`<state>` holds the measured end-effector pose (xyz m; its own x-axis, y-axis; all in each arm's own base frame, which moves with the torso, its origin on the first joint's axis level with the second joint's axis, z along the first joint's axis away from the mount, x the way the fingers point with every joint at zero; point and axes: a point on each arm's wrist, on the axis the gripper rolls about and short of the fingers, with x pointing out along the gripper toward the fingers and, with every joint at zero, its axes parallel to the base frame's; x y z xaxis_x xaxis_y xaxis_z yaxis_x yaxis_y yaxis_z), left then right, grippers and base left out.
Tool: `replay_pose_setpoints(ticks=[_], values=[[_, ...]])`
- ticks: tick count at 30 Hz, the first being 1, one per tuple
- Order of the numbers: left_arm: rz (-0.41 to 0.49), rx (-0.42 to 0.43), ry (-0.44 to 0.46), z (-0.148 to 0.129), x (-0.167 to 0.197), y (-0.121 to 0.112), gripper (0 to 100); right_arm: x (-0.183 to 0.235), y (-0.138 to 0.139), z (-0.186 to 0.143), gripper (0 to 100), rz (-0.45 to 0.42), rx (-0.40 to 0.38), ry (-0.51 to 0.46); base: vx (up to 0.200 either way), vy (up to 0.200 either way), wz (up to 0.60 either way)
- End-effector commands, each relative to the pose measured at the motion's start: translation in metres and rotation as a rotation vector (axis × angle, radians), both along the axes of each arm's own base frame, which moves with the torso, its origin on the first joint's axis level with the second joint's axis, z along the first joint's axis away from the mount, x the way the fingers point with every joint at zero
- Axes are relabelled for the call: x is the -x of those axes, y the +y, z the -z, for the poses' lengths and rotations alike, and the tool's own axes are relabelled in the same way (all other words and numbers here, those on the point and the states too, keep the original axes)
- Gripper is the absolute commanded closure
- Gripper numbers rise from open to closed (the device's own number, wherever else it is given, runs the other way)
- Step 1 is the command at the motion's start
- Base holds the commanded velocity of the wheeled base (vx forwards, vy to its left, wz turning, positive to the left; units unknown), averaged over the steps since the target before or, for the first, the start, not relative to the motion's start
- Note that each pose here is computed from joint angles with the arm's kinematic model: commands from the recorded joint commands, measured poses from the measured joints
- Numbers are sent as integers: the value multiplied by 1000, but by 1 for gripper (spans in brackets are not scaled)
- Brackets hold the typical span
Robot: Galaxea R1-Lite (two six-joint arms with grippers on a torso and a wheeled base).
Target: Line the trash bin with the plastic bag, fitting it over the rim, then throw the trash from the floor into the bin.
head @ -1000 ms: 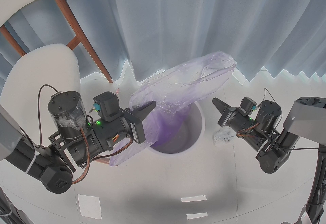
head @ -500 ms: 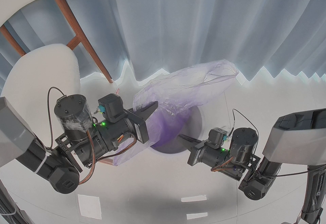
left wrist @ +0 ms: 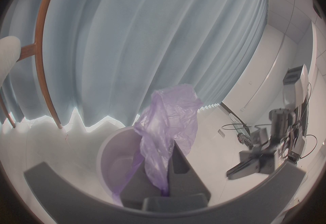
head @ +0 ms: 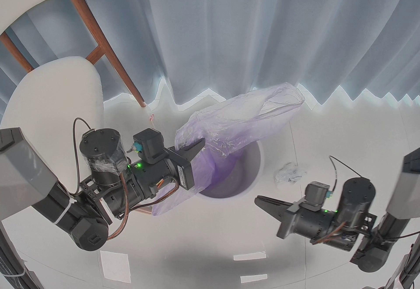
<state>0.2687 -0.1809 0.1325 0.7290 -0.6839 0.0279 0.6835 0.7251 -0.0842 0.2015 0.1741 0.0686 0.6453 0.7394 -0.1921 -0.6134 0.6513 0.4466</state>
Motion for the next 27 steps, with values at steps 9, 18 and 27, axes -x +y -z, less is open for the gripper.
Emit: replay_pose_setpoints(ticks=[9, 18, 27], values=[[17, -22, 24, 8, 5, -4, 100, 40, -34, -90, 0, 94, -460, 175, 0, 0, 0], [15, -48, 18, 11, 7, -2, 100, 33, -31, -135, 0, 164, -426, 382, 0, 0, 0], [20, -65, 23, 14, 11, -1, 100, -8, -45, -145, 0, 319, -468, 394, 0, 0, 0]])
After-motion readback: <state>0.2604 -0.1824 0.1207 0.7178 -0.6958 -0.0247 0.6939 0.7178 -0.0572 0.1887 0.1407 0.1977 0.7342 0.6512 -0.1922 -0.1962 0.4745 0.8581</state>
